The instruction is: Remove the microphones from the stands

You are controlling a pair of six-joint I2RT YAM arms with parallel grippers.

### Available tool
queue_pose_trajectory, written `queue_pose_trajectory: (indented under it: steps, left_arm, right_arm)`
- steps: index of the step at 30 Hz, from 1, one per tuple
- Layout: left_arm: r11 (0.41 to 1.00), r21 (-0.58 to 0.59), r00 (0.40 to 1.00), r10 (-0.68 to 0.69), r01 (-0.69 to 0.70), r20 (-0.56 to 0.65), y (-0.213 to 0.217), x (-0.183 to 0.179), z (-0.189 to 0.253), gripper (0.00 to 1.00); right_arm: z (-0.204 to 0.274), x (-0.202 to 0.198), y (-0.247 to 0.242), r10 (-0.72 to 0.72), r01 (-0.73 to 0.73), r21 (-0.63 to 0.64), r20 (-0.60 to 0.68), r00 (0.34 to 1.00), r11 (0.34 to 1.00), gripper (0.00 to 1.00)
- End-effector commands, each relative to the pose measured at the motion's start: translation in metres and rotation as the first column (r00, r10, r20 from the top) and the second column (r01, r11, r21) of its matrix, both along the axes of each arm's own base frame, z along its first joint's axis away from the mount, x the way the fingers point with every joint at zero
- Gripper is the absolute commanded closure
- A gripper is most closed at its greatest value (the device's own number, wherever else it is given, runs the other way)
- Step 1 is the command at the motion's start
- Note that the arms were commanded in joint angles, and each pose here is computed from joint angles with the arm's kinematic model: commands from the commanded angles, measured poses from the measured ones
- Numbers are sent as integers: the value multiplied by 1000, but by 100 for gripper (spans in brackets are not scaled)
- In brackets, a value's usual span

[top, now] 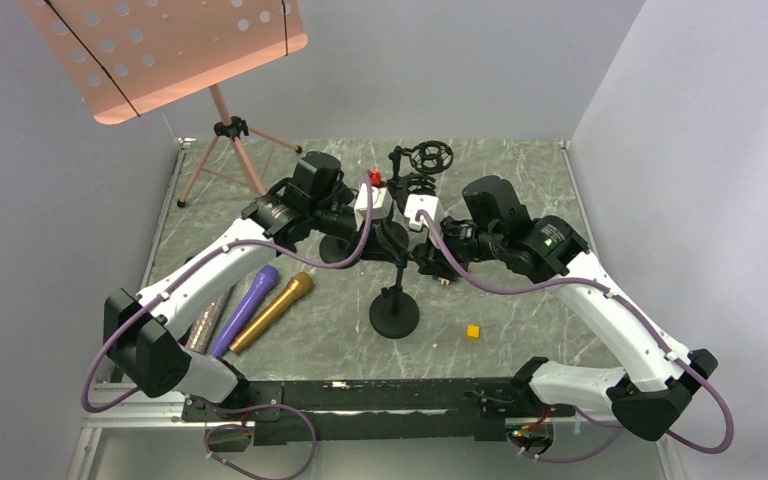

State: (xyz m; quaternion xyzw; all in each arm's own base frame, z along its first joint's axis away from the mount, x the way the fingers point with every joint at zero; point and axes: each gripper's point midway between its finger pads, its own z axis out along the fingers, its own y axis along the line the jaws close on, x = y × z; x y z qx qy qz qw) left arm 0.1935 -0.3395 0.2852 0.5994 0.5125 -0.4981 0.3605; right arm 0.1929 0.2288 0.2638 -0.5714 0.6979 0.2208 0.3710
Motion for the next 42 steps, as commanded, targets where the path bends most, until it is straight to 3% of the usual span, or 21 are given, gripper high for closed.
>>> queue_pose_trajectory:
  steps: [1, 11, 22, 27, 29, 32, 33, 37, 42]
  left_arm:
    - [999, 32, 999, -39, 39, 12, 0, -5, -34, 100]
    - [993, 107, 998, -43, 38, 41, 16, -13, -93, 100]
    - [986, 164, 997, -46, 34, 67, 25, -14, -122, 100]
    - [983, 179, 996, -44, 29, 76, 24, -9, -121, 100]
    - [983, 183, 995, -38, 21, 88, 23, -6, -116, 91]
    - [982, 189, 990, -17, -9, 139, 24, 2, -102, 69]
    - [983, 184, 985, -7, -25, 172, 25, 6, -94, 65]
    - [980, 174, 955, 43, -98, 292, 29, 24, -67, 51]
    - [974, 96, 903, 149, -204, 403, 39, 48, -16, 42]
  right_arm:
    - [-12, 3, 6, 33, -33, -3, 24, 999, 999, 100]
    - [-51, 5, 10, 47, -47, -27, -9, 999, 999, 100]
    - [-79, 10, 13, 77, -80, -76, -31, 997, 994, 100]
    - [-94, 6, 8, 129, -132, -126, -35, 991, 983, 95]
    - [-98, 2, 3, 148, -154, -150, -51, 988, 977, 86]
    - [-85, 6, -4, 123, -128, -182, -37, 992, 975, 55]
    - [-77, 8, -7, 113, -115, -190, -20, 993, 975, 48]
    - [-36, 12, -14, 100, -86, -173, 76, 992, 981, 3]
    - [12, 15, -20, 52, -30, -136, 156, 986, 990, 0]
